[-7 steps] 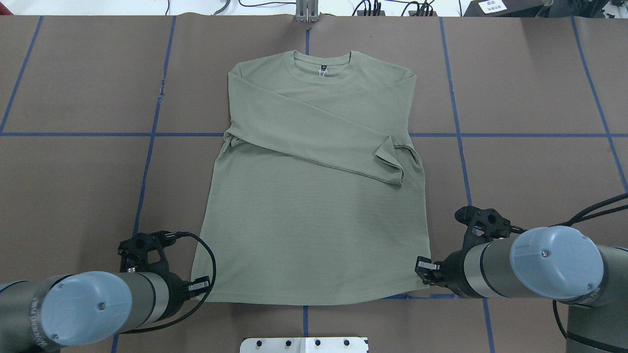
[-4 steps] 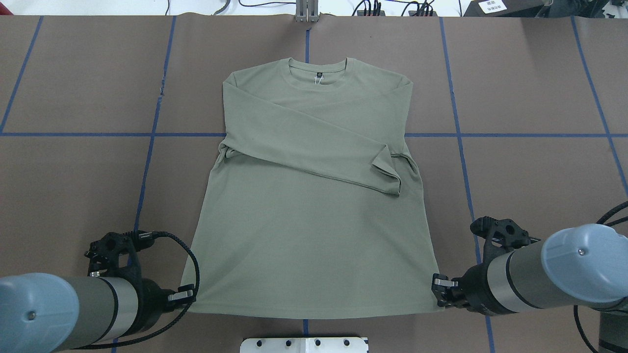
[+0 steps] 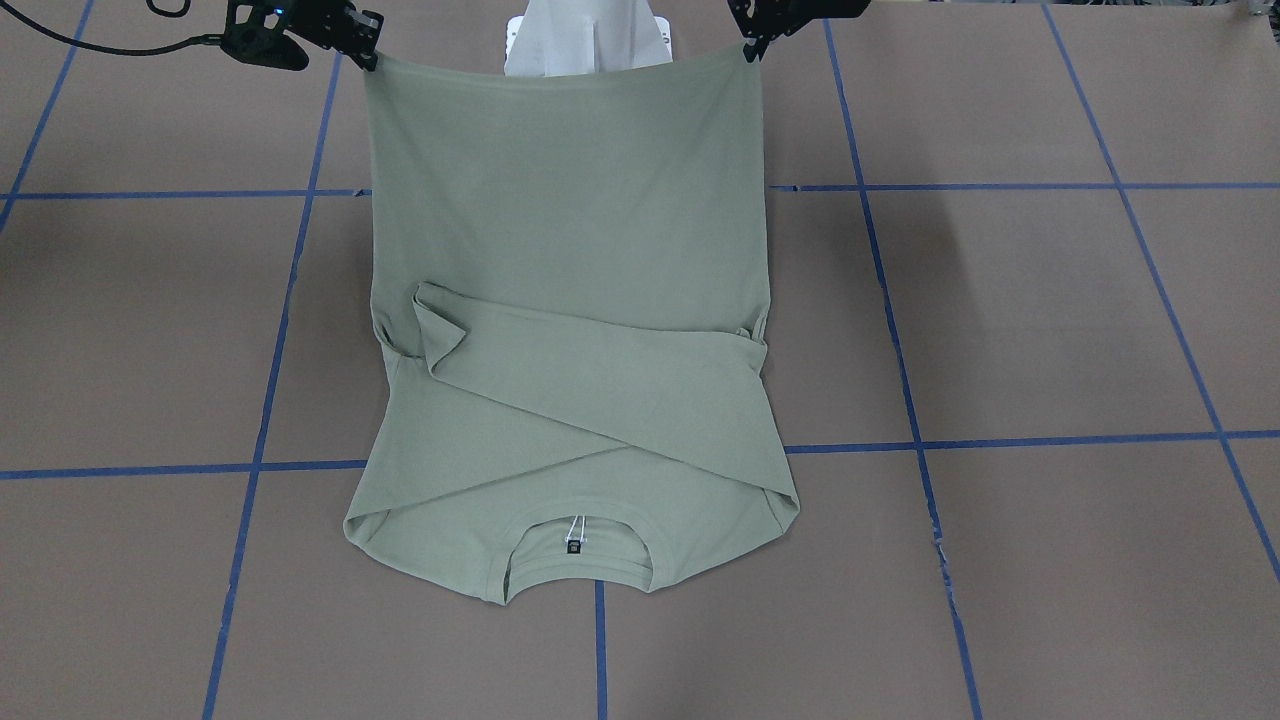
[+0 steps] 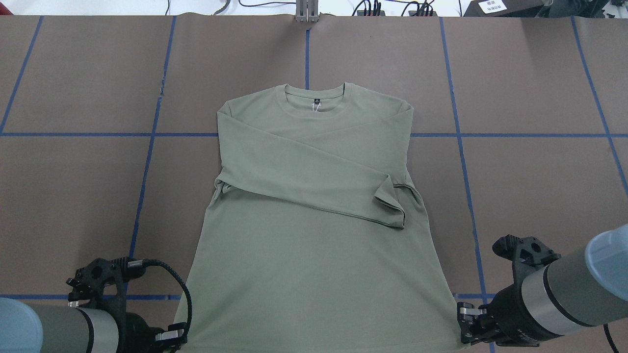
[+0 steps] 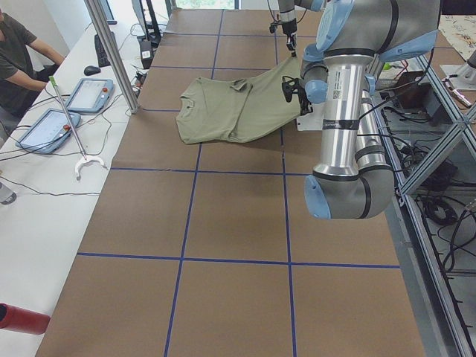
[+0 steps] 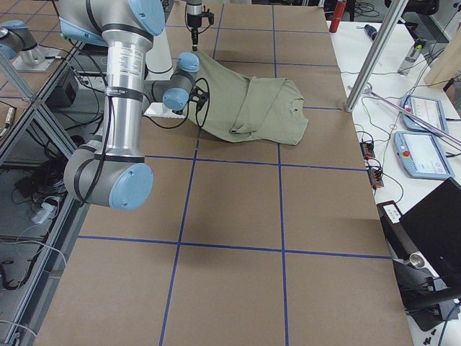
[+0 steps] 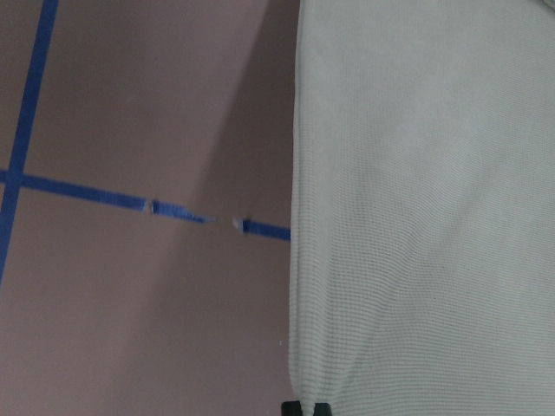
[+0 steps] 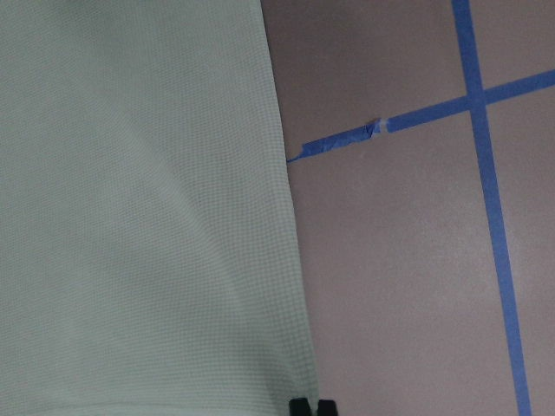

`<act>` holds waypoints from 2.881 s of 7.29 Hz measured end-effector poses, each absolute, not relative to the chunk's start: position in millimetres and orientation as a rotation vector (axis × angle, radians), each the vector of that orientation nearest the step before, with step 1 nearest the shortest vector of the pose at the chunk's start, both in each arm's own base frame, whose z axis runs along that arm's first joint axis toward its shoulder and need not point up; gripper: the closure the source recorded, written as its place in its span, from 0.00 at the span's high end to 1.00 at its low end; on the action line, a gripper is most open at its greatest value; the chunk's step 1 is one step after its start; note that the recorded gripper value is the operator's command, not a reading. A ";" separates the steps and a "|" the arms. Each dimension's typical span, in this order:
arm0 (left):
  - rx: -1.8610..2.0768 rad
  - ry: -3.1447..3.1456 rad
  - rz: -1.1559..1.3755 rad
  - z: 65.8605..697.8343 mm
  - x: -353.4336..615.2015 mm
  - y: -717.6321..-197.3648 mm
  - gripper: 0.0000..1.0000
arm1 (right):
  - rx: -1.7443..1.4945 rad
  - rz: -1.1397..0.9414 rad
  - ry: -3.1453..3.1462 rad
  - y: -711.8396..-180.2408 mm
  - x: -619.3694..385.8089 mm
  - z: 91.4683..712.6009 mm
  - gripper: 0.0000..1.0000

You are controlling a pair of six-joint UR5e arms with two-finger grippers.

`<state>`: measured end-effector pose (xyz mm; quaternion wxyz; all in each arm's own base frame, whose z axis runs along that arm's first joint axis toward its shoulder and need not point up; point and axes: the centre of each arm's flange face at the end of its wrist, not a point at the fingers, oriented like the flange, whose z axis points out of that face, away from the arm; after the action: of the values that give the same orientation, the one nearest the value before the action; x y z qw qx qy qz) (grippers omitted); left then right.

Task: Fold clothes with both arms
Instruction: 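Lift the hem with both grippers and fold it toward the collar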

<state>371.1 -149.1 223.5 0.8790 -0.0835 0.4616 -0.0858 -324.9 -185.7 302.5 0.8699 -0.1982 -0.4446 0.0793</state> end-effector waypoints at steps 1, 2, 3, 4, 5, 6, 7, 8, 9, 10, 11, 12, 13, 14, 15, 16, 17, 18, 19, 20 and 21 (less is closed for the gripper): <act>-0.199 0.965 -0.183 218.8 371.4 -141.2 0.00 | -0.412 0.160 -0.935 -186.9 -323.0 301.2 0.00; -0.205 0.974 -0.187 214.0 373.1 -140.4 0.00 | -0.387 0.162 -0.942 -196.9 -320.0 303.3 0.00; -0.189 0.986 -0.199 210.4 372.1 -149.7 0.00 | -0.347 0.182 -0.954 -216.9 -316.0 306.3 0.00; -0.146 0.996 -0.219 208.7 369.4 -170.7 0.00 | -0.303 0.222 -0.975 -242.9 -313.9 304.7 0.00; -0.085 0.996 -0.234 209.3 366.5 -198.6 0.00 | -0.262 0.265 -1.003 -268.4 -310.9 298.2 0.00; -0.032 0.986 -0.251 212.8 361.3 -226.8 0.00 | -0.228 0.304 -1.025 -289.2 -304.5 292.3 0.00; 0.003 0.971 -0.269 217.6 355.6 -256.6 0.00 | -0.196 0.345 -1.040 -308.7 -295.4 288.4 0.00; 0.026 0.962 -0.288 219.0 352.3 -284.9 0.00 | -0.167 0.381 -1.054 -328.4 -289.1 284.6 0.00; 0.048 0.958 -0.317 217.0 351.6 -311.8 0.00 | -0.142 0.416 -1.064 -351.1 -288.1 281.1 0.00; 0.067 0.955 -0.348 213.5 351.6 -334.8 0.00 | -0.122 0.447 -1.070 -374.2 -288.2 278.6 0.00; 0.084 0.954 -0.377 210.3 349.7 -353.3 0.00 | -0.103 0.474 -1.076 -395.0 -287.0 275.4 0.00; 0.099 0.951 -0.404 208.5 346.3 -369.2 0.00 | -0.086 0.495 -1.082 -413.5 -286.8 270.6 0.00; 0.115 0.946 -0.432 207.7 342.8 -385.0 0.00 | -0.070 0.518 -1.088 -435.5 -287.4 264.0 0.00; 0.141 0.942 -0.443 205.6 336.1 -400.6 0.00 | -0.053 0.535 -1.088 -458.4 -287.6 259.3 0.00; 0.172 0.936 -0.437 203.3 327.7 -414.5 0.00 | -0.031 0.540 -1.084 -477.6 -286.1 257.4 0.00; 0.188 0.925 -0.438 203.3 326.6 -427.8 0.00 | -0.015 0.545 -1.081 -492.8 -285.6 254.7 0.00; 0.193 0.913 -0.442 204.5 334.5 -441.5 0.00 | -0.010 0.551 -1.075 -509.0 -290.9 251.5 0.00; 0.197 0.907 -0.448 207.8 345.7 -456.0 0.00 | -0.015 0.559 -1.059 -526.9 -301.0 253.7 0.00; 0.201 0.905 -0.457 215.1 355.3 -471.8 0.00 | -0.023 0.565 -1.036 -542.2 -309.6 261.0 0.00; 0.206 0.900 -0.473 227.8 361.9 -490.3 0.00 | -0.029 0.567 -1.012 -555.5 -316.8 270.6 0.00; 0.212 0.896 -0.490 247.1 369.5 -511.6 0.00 | -0.041 0.574 -0.985 -568.4 -324.8 281.8 0.00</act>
<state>369.5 -511.6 247.1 0.8670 0.1012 0.4281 -0.2342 -324.8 -568.4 281.8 0.8418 -0.0195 -0.4662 0.2715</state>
